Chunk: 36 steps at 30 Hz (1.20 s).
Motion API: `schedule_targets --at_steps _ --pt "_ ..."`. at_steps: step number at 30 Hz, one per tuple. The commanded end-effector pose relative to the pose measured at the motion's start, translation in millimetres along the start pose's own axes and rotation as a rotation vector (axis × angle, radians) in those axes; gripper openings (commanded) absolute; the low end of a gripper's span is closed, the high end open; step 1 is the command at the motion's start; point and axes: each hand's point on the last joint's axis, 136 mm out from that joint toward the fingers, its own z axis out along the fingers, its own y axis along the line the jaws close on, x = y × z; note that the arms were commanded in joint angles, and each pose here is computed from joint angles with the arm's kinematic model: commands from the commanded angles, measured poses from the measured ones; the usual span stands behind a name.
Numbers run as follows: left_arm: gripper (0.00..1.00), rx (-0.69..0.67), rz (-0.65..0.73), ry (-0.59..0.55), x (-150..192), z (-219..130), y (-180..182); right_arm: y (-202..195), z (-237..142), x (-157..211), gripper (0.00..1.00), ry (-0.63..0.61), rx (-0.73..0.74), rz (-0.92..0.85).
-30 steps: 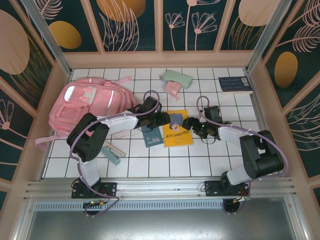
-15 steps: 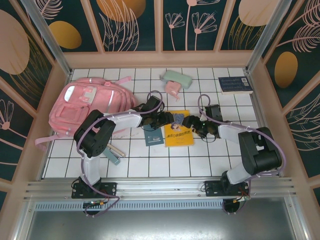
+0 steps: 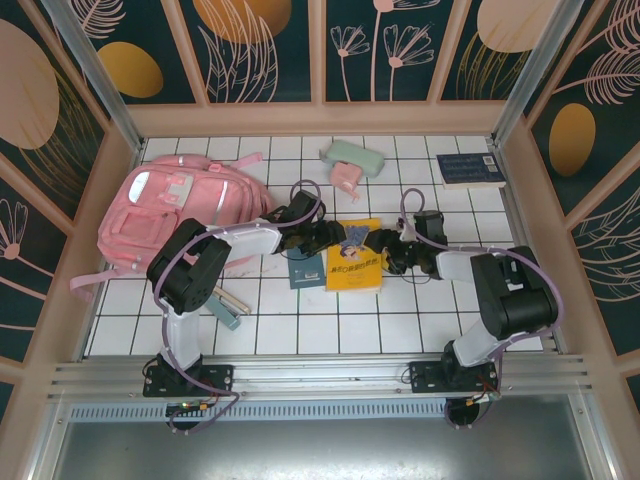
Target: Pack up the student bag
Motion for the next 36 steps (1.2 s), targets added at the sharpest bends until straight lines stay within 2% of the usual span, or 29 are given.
schedule_targets --at_steps 1,7,12,17,21,27,32,36 --pt "0.60 0.048 -0.002 0.112 31.5 13.4 -3.6 53.0 -10.3 13.9 0.67 0.083 -0.185 -0.076" --pt "0.60 0.061 0.007 0.107 29.3 11.4 -8.4 63.3 -15.4 22.0 0.61 0.103 -0.254 -0.069" --pt "0.59 0.064 0.010 0.109 30.1 10.8 -8.9 57.9 -14.2 24.6 0.60 0.105 -0.234 -0.079" --pt "0.59 0.077 0.012 0.109 29.6 9.8 -11.7 52.6 -8.0 29.5 0.69 0.124 -0.232 -0.083" --pt "0.59 0.079 0.014 0.102 29.1 7.7 -12.9 37.5 0.6 28.1 0.69 0.110 -0.162 -0.074" --pt "0.59 0.058 0.034 0.070 24.4 -2.4 -14.3 9.5 1.6 18.3 0.55 0.030 -0.027 -0.067" --pt "0.59 0.035 0.054 0.037 19.2 -12.9 -15.9 -4.7 3.8 15.3 0.37 0.004 0.026 -0.062" --pt "0.59 0.034 0.057 0.033 18.8 -14.7 -16.1 -6.9 10.3 17.1 0.22 0.023 0.002 -0.044"
